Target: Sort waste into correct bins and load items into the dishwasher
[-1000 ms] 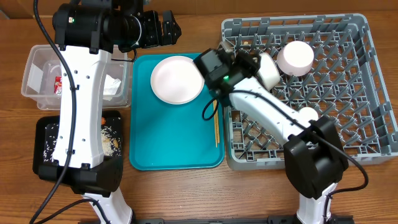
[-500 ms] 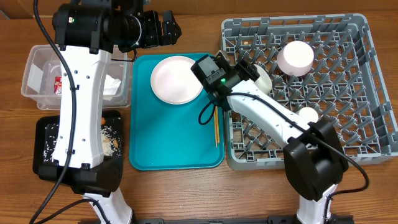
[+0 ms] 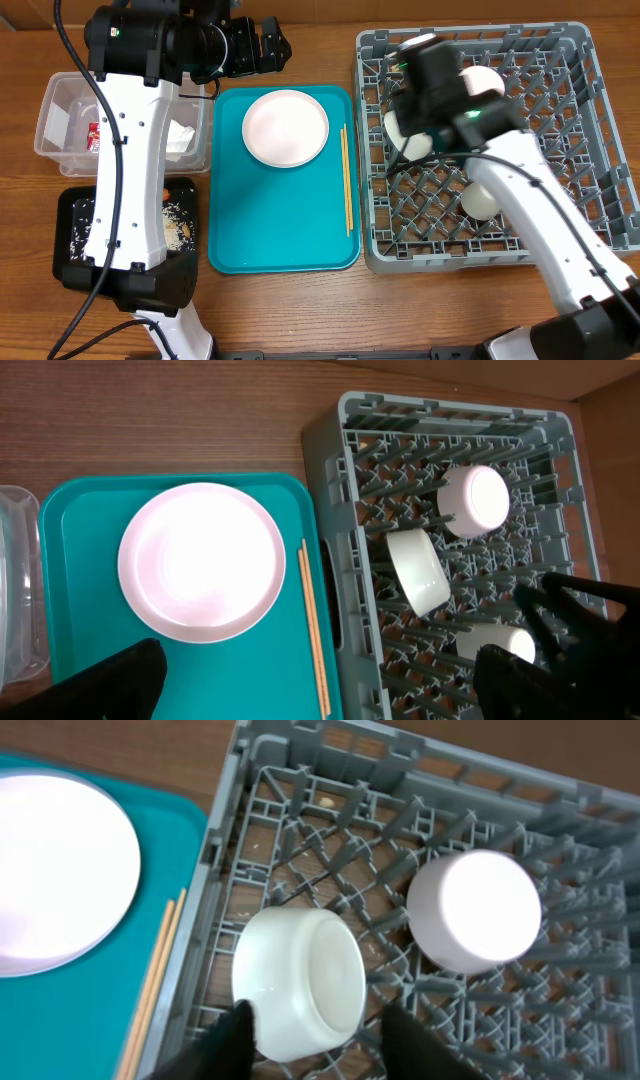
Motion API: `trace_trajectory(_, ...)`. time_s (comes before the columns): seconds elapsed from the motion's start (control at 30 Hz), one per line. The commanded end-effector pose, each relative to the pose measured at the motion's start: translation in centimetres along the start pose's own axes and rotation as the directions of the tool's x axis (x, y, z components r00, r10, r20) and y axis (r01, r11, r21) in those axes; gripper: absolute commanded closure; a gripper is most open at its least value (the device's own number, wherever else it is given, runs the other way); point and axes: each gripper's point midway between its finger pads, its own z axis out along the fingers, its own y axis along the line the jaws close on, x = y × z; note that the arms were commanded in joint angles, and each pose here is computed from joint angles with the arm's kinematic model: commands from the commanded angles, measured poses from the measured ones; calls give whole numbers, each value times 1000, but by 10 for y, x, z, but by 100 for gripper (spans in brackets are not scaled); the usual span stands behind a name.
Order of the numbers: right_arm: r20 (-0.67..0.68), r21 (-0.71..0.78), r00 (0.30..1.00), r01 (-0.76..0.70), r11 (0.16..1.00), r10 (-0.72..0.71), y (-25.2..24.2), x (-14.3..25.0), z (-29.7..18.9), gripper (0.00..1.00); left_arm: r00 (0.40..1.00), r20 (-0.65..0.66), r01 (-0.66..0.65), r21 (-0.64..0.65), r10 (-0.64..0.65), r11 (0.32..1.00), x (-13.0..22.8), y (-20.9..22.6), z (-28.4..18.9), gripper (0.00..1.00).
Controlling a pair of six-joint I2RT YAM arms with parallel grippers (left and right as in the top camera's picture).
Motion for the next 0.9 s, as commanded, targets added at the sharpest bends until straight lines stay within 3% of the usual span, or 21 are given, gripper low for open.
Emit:
trace_trajectory(0.0,-71,-149,974,-223,963,215,-5,6,8,79,999,19,-27,23,26,999,-1,-9,-8,0)
trace_trajectory(0.07,-118,-202,958,-283,938,263,-7,13,16,86,999,19,-27,23,26,999,-1,-9,-8,0)
trace_trajectory(0.23,-211,-265,935,-335,904,285,-4,29,37,87,999,19,-27,23,27,999,-1,-9,-8,0)
trace_trajectory(0.53,-345,-224,897,-363,904,275,8,66,85,89,999,19,-27,23,26,999,-1,-9,-8,0)
trace_trajectory(0.87,-446,-427,864,-435,793,234,49,70,67,89,999,19,-27,23,27,999,-1,-9,-8,0)
